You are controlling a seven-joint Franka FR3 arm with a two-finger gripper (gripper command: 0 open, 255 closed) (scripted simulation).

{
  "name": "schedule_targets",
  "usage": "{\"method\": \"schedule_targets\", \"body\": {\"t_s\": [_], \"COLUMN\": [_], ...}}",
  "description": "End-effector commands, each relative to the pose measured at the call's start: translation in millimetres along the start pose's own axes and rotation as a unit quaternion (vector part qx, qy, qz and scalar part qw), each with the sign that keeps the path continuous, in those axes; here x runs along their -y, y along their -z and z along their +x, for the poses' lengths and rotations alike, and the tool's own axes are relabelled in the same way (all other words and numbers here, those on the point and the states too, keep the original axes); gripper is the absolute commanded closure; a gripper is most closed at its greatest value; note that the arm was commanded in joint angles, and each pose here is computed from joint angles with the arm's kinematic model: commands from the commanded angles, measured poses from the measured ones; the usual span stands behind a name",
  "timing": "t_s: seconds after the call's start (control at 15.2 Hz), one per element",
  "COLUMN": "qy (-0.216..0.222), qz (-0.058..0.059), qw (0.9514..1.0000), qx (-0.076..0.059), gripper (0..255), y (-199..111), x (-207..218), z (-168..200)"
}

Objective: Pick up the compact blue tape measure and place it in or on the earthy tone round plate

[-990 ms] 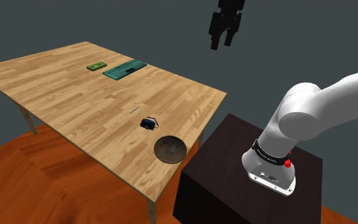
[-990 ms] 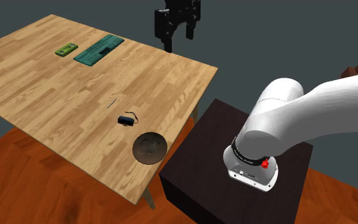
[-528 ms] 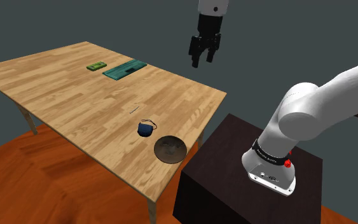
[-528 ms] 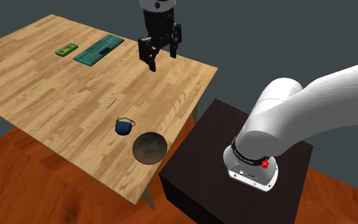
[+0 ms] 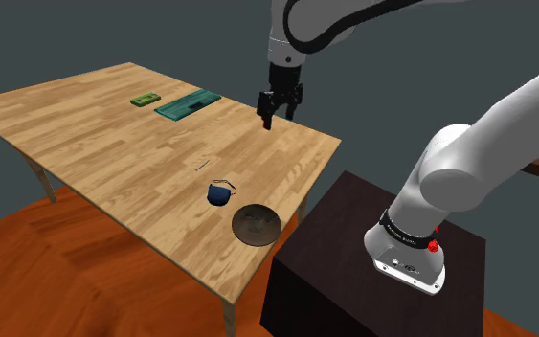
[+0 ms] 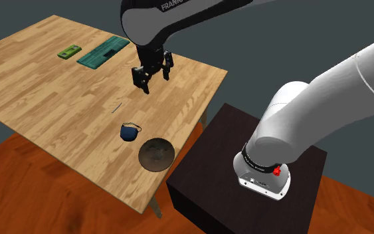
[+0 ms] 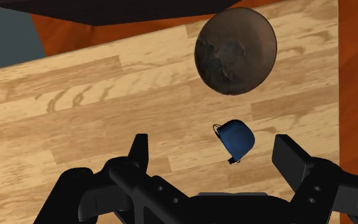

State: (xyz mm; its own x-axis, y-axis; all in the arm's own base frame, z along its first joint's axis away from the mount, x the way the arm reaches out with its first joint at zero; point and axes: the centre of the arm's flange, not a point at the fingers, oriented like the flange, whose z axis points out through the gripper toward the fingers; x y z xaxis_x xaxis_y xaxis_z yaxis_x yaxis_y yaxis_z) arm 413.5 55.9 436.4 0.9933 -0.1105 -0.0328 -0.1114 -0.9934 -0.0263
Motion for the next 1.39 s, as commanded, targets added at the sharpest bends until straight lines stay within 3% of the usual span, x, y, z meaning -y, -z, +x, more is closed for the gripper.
{"method": "schedule_targets", "body": {"t_s": [0.0,1.32], "qy": [-0.002,-0.020], "qz": [-0.001,-0.016], "qw": [1.0000,0.9995], "qx": [-0.003,-0.019], "gripper": [0,0], "y": [-20,-235], "x": [8,71], "z": [12,150]}}
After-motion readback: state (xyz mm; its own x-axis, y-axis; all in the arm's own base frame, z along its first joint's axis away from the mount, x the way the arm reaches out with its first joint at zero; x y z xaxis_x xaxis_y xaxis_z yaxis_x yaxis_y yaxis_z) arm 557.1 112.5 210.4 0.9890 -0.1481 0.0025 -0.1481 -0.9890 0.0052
